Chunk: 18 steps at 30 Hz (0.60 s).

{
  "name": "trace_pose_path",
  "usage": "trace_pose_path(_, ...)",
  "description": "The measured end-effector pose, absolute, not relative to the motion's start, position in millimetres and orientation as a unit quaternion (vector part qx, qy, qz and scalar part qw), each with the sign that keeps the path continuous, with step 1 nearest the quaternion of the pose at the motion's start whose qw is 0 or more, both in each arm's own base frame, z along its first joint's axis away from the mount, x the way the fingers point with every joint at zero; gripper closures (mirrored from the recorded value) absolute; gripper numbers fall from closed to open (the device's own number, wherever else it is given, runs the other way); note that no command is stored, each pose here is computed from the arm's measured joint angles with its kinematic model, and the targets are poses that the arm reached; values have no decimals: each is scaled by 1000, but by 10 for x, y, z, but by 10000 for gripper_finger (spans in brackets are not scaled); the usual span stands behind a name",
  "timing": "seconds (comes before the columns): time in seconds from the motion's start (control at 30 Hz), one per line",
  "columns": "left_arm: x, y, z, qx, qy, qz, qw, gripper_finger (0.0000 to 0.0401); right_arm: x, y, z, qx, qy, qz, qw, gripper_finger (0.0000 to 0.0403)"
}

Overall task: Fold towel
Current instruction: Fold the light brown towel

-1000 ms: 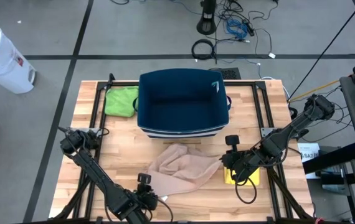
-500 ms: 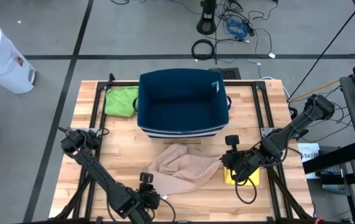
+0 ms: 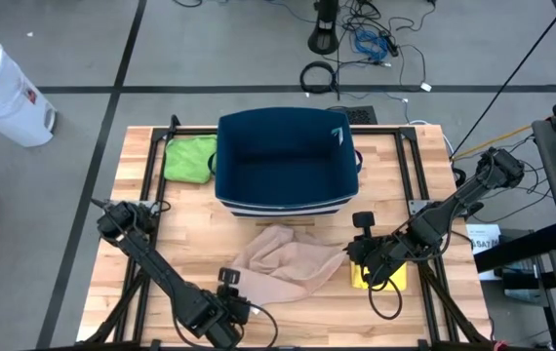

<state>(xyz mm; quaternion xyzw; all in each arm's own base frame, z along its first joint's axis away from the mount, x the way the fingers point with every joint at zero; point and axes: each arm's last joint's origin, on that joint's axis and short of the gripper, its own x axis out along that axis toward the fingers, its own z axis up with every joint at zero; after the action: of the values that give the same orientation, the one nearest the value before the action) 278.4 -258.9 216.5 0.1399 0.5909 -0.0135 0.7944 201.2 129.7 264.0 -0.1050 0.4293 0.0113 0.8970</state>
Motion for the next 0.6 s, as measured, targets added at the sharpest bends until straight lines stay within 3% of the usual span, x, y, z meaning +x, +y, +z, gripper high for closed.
trace_pose_path(0.23, 2767, -2570, 2142, 150, 602, -6, 785, 307, 2012, 1298, 2641, -106, 429, 12, 897, 403)
trace_pose_path(0.6, 2757, -2560, 2017, 150, 599, -7, 786, 361, 2013, 1298, 2640, -105, 429, 11, 897, 403)
